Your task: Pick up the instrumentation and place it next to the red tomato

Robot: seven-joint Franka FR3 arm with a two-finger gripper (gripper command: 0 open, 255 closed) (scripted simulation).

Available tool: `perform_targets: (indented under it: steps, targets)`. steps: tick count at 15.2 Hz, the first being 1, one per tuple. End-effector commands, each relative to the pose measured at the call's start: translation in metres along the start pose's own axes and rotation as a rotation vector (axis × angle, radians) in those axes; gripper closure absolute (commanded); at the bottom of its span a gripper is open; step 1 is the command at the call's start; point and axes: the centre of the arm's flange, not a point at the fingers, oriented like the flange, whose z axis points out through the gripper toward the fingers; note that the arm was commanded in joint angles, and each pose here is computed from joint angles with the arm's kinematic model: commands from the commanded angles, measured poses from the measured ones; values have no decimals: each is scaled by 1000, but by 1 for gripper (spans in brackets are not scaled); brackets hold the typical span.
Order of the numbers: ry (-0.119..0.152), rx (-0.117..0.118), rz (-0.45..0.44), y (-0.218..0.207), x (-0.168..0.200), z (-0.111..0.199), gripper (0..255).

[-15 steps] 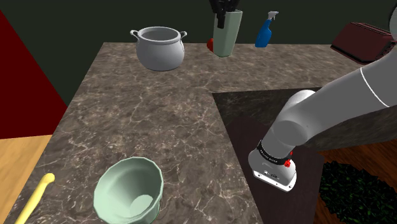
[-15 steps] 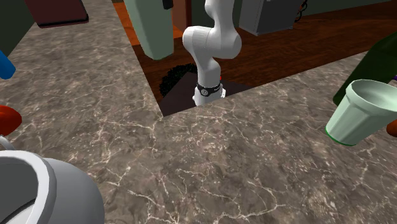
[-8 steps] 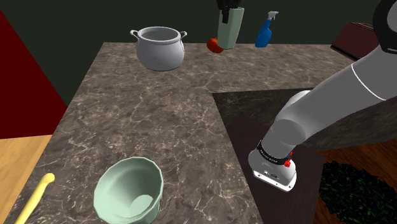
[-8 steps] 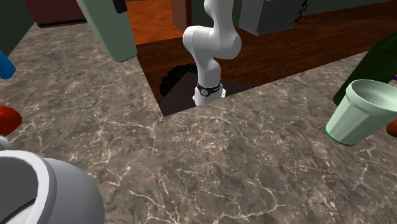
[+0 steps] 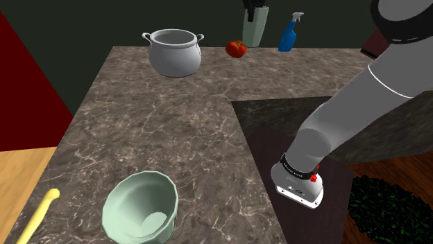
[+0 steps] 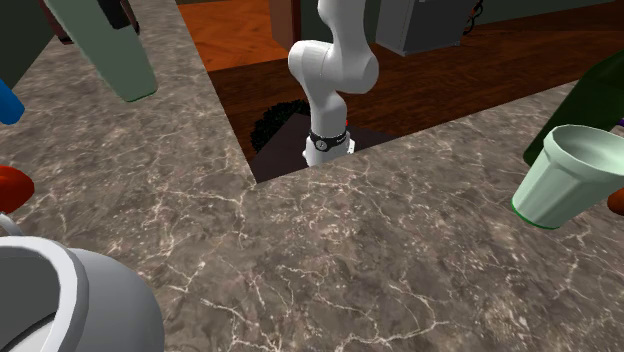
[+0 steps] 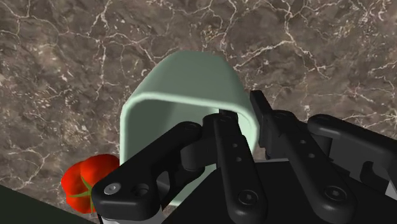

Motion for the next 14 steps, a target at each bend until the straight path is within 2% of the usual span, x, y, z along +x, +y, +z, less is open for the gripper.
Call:
perform_targets:
  steps: [1, 14]
  targets:
    - [1, -1, -1, 25, 14, 2, 255]
    - [1, -1, -1, 175, 96, 14, 255]
